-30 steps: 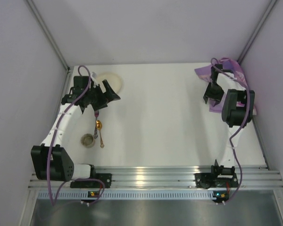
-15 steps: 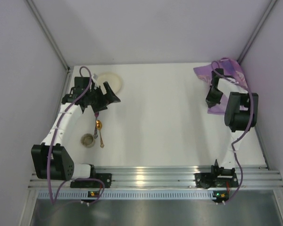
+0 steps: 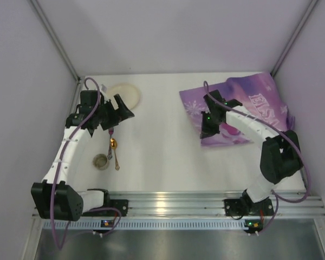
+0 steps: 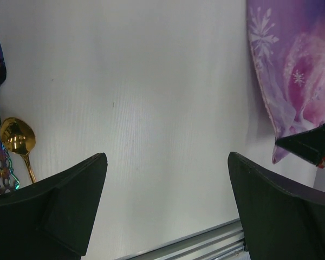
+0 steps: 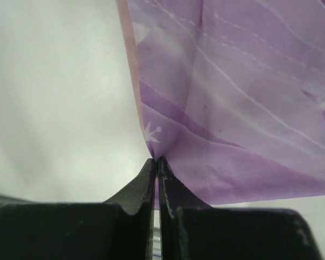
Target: Set the dinner table for one person
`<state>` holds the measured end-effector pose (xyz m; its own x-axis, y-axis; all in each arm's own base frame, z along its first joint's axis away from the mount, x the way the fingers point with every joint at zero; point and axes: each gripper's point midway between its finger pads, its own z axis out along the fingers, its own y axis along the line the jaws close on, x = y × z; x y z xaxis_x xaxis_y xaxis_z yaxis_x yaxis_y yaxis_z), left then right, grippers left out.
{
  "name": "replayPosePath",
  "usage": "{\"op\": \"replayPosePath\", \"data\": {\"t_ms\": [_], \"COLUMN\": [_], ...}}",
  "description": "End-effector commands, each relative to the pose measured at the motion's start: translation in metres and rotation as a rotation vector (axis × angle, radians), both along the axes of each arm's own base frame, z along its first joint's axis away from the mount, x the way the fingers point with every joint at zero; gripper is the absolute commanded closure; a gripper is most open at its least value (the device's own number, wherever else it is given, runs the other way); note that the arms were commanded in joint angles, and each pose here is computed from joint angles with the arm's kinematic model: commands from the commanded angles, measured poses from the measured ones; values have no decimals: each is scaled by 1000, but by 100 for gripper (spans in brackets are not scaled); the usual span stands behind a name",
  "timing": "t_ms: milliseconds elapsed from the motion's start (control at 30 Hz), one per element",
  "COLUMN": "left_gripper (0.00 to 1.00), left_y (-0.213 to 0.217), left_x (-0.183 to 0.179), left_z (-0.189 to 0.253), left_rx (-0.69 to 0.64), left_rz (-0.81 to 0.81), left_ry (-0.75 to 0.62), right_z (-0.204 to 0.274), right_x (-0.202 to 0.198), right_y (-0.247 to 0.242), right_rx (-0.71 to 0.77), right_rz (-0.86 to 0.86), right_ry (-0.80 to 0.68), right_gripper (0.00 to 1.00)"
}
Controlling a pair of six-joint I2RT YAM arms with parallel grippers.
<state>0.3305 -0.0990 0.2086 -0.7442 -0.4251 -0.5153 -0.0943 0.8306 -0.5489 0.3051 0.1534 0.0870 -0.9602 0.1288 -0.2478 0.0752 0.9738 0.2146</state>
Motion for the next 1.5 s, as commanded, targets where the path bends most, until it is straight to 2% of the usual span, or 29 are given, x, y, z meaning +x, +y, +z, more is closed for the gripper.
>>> {"op": "replayPosePath", "data": {"t_ms": [0, 100, 133, 167, 200, 233, 400, 500, 633, 800, 1067, 1333, 1467], "left_gripper": [2, 2, 2, 2, 2, 2, 2, 2, 2, 3, 11, 30, 46], "left_y": [5, 7, 8, 8, 8, 8, -2, -24, -76, -119, -153, -193, -203], "left_x": [-17, -27, -29, -32, -37, -38, -52, -61, -78, -75, -41, -21, -16], "left_z": [17, 18, 18, 18, 18, 18, 8, -13, -45, -84, -135, -162, -178], "left_rx": [6, 3, 3, 3, 0, -3, -8, 40, 55, 104, 157, 126, 150], "left_rz": [34, 49, 51, 56, 59, 61, 34, 6, -89, -173, -154, -208, -202], "left_ry": [-56, -58, -58, -57, -57, -57, -36, 14, 72, 141, 234, 276, 315], "right_z": [28, 32, 34, 38, 41, 45, 69, 81, 94, 88, 78, 74, 72], "right_x": [-31, -55, -57, -70, -75, -79, -95, -102, -112, -136, -172, -182, -178], "right_y": [69, 113, 124, 139, 146, 153, 146, 126, 96, 66, 25, 3, 0], "right_rx": [192, 270, 296, 332, 352, 370, 399, 407, 403, 376, 368, 310, 277], "right_rz": [73, 163, 188, 243, 264, 289, 327, 296, 244, 194, 107, 88, 104], "right_ry": [-4, 21, 13, 27, 24, 17, -55, -95, -150, -140, -168, -189, -191], "right_gripper": [100, 100, 97, 57, 33, 1, 0, 0, 0, 0, 0, 0, 0]}}
